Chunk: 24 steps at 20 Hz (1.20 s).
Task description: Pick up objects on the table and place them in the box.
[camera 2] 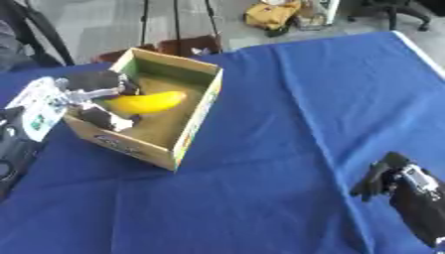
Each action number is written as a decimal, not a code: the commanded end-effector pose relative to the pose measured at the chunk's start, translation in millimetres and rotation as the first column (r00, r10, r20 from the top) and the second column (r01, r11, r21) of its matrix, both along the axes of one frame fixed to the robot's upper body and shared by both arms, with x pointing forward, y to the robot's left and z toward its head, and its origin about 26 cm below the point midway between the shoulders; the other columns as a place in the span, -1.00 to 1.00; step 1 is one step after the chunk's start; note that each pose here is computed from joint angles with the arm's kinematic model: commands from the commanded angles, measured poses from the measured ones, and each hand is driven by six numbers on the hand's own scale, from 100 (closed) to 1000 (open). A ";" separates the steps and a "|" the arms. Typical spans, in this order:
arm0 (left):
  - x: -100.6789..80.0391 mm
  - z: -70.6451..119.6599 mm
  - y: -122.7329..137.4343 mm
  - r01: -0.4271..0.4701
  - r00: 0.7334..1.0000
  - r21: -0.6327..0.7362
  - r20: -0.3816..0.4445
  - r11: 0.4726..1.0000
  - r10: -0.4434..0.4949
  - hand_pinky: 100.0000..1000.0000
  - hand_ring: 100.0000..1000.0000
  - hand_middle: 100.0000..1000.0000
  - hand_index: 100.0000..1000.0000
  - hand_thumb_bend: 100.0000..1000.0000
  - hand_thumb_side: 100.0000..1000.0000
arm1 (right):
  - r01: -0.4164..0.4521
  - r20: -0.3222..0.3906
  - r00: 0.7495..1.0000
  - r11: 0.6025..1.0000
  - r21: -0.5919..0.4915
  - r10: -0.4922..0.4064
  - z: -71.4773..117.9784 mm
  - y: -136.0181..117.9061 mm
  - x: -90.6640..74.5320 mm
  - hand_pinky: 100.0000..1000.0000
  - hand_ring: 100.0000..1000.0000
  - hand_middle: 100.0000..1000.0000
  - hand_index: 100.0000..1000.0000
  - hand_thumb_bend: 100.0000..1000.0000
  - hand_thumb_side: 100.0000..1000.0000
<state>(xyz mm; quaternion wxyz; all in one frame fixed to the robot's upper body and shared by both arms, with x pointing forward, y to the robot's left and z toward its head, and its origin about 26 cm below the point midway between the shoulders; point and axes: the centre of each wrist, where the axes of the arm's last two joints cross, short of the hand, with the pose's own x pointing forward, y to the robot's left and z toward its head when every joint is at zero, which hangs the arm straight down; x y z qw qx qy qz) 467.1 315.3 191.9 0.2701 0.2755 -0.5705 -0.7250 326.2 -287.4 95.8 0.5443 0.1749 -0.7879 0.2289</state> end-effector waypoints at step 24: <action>-49.6 51.0 16.9 0.198 0.959 -0.497 0.277 0.845 -0.061 0.16 0.08 0.11 0.41 -1.00 0.47 | 0.036 0.010 0.999 0.999 0.004 -0.036 4.4 -10.6 -2.6 -0.07 -0.40 -0.54 -0.11 -1.00 0.56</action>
